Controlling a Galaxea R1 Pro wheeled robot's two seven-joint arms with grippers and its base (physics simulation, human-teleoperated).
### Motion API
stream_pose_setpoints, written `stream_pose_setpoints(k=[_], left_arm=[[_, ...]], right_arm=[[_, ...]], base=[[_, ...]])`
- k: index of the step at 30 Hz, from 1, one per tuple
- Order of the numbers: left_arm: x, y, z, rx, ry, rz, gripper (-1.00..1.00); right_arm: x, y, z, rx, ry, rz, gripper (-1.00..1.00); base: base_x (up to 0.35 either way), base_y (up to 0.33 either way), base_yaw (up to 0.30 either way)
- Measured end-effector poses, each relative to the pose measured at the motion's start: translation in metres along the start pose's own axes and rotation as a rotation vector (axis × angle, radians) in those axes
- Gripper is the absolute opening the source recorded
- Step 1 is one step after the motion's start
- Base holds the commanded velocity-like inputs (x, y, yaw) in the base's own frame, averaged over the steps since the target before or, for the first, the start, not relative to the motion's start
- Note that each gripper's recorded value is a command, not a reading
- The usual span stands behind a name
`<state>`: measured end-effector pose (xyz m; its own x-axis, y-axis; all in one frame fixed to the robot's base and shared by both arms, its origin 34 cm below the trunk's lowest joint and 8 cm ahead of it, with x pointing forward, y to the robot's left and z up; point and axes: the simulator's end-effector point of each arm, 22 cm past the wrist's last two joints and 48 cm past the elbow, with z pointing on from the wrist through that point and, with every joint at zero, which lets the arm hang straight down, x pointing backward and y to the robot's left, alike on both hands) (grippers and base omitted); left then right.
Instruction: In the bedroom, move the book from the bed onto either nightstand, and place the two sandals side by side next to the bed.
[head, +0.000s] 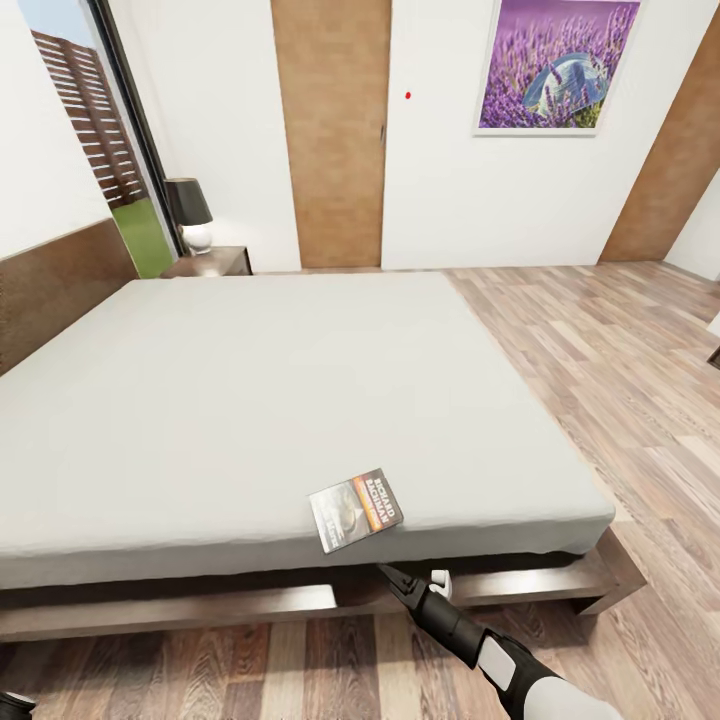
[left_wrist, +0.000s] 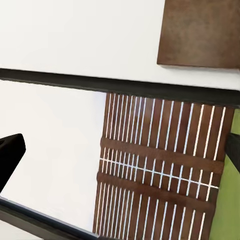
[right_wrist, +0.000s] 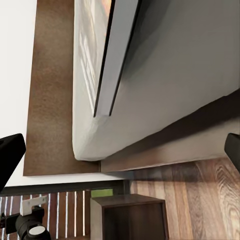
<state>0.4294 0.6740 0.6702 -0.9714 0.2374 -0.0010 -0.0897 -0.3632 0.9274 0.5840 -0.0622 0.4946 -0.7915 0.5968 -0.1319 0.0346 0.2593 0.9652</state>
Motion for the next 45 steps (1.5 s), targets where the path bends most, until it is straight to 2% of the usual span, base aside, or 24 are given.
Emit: stream_pose_setpoints(k=[21, 45], left_arm=[[-0.0001, -0.0003, 0.0000, 0.002, -0.001, 0.000, 1.00], [0.0001, -0.0003, 0.0000, 0.001, 0.000, 0.002, 1.00]], right_arm=[[-0.0001, 0.0002, 0.0000, -0.001, -0.001, -0.003, 1.00], [-0.0008, 0.0001, 0.0001, 0.000, -0.004, -0.007, 1.00]], base=[[-0.006, 0.083, 0.000], [0.000, 0.009, 0.000]])
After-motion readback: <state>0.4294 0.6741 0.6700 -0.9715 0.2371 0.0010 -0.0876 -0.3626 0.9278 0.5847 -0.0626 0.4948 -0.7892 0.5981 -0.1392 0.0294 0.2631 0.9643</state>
